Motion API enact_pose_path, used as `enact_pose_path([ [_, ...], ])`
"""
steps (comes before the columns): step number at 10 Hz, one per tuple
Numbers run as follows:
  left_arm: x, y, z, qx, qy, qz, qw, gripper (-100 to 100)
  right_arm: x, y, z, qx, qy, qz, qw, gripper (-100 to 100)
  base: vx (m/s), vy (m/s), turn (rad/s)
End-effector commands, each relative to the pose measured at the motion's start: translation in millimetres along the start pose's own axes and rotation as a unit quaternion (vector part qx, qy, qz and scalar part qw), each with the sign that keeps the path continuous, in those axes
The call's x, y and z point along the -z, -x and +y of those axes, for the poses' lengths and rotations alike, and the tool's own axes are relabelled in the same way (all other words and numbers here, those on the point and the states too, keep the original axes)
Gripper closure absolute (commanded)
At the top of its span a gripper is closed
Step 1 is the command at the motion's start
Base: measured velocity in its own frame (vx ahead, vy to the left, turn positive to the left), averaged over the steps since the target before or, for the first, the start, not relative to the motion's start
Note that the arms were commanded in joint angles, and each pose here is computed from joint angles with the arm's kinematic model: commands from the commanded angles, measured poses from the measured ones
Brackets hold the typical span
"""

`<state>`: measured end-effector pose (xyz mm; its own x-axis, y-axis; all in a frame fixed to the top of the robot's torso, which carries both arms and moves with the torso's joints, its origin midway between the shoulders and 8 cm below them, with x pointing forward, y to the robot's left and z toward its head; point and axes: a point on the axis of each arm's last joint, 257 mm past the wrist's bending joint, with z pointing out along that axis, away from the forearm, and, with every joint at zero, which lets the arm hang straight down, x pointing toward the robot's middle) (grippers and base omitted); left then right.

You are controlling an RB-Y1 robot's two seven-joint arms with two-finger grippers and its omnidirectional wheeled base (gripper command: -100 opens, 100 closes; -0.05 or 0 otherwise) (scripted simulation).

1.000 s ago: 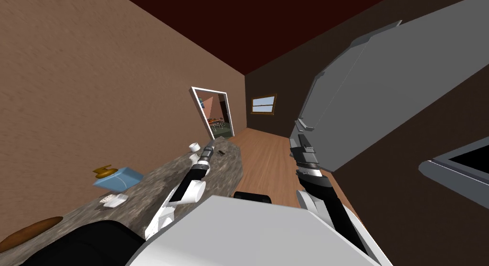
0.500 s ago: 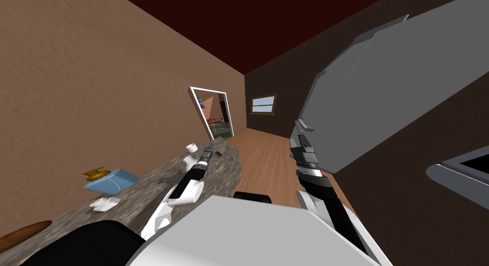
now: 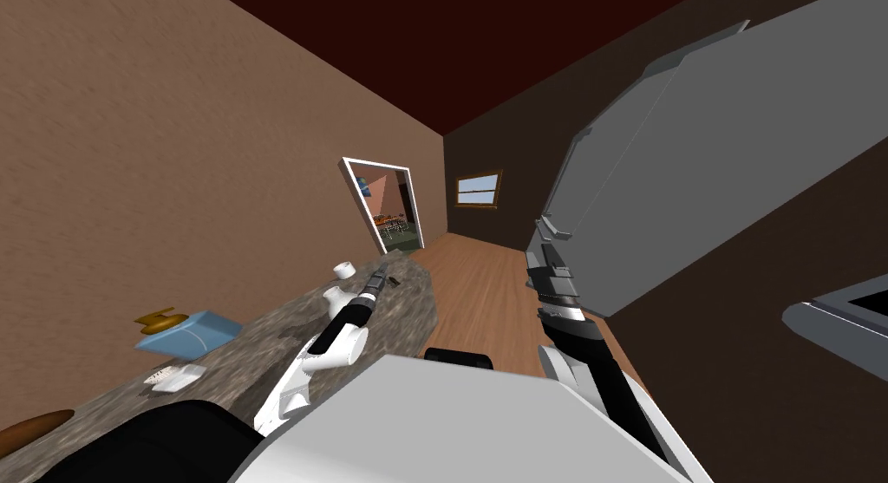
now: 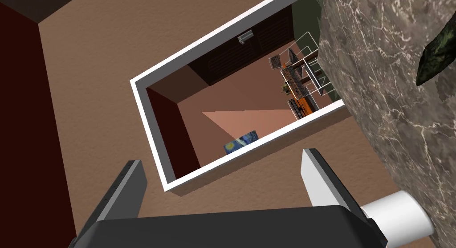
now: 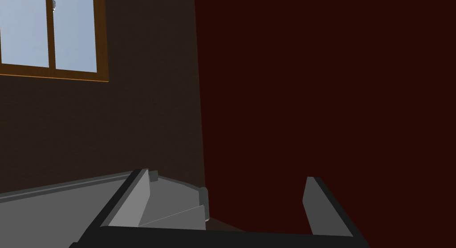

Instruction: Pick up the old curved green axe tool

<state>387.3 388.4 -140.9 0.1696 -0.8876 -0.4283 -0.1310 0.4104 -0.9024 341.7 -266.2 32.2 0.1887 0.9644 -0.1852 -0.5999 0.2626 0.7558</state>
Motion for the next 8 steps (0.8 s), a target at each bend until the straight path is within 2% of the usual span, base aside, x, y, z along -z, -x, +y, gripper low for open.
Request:
enact_pose_path([
  [1,3.3,-0.8,13.0,-0.003,0.026,0.006,0.9997,-100,0.0,0.0,0.0,0.000,0.000,0.000,1.0000,0,0.038,-0.050,0.002],
  [3,3.4,0.4,29.5,-0.009,0.055,0.012,0.9984,-100,0.0,0.0,0.0,0.000,0.000,0.000,1.0000,0,0.053,-0.042,-0.005],
  [4,3.8,-0.3,32.2,-0.009,0.061,0.014,0.9980,-100,0.0,0.0,0.0,0.000,0.000,0.000,1.0000,0,0.023,-0.011,0.000],
  [8,6.0,2.3,64.5,-0.020,0.119,0.029,0.9923,-100,0.0,0.0,0.0,0.000,0.000,0.000,1.0000,0,0.041,-0.027,-0.015],
])
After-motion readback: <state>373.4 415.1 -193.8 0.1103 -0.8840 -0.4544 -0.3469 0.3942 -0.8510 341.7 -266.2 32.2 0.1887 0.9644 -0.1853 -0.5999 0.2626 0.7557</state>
